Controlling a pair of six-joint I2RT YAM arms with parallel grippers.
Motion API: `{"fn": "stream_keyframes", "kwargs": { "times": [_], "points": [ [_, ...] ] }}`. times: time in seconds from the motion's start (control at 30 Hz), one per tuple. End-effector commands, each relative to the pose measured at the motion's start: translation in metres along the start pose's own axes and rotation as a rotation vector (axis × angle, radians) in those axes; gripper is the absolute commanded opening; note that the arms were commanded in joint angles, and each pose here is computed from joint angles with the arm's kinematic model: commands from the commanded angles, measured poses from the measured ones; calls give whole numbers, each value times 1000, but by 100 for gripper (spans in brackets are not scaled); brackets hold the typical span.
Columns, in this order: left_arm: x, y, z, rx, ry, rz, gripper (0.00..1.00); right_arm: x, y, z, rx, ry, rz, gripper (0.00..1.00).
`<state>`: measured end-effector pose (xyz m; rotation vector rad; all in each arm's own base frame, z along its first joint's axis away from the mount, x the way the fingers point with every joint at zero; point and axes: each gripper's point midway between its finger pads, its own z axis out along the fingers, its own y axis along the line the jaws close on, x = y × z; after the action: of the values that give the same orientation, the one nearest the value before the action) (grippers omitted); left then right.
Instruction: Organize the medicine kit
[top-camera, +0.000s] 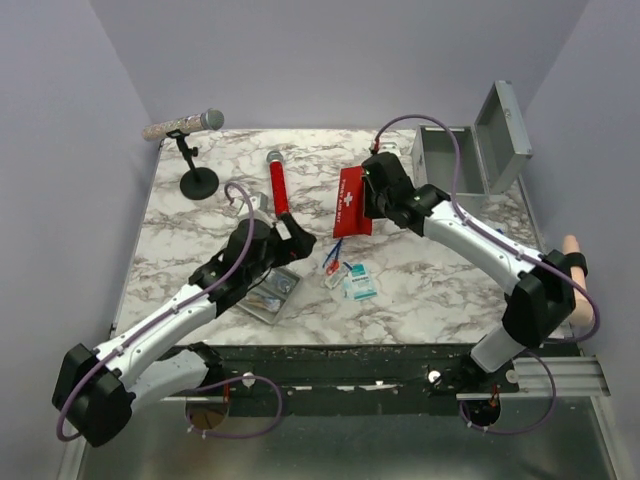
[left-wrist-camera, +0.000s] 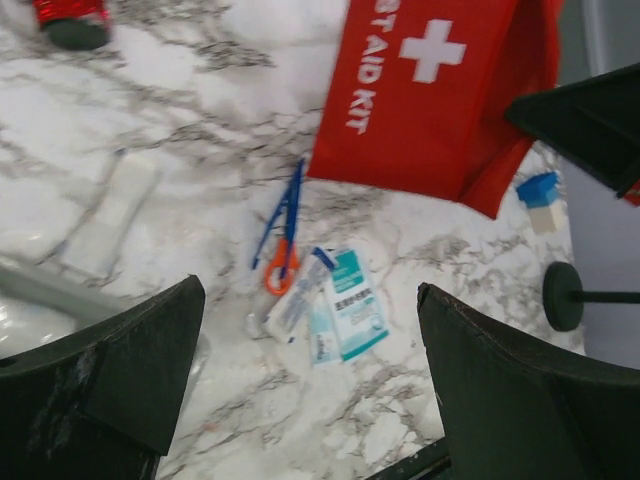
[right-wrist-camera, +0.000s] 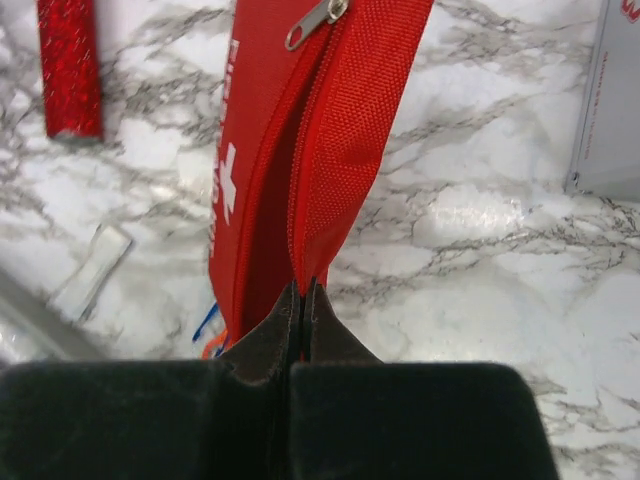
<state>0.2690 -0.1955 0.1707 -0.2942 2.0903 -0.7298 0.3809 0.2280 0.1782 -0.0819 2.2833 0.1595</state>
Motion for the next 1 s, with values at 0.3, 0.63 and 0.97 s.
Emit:
{"fn": "stream_keyframes", "kwargs": {
  "times": [0.3,0.63,0.97],
  "points": [
    [-8,-109,18,313,-28,58,99,47,16,-73,-90,53,-95,1],
    [27,-130,37,295,73,97,99,54,25,-90,-138,52,-94,1],
    [38,-106,57,133,84,149,83,52,29,-102,-167,36,-94,1]
  ]
}}
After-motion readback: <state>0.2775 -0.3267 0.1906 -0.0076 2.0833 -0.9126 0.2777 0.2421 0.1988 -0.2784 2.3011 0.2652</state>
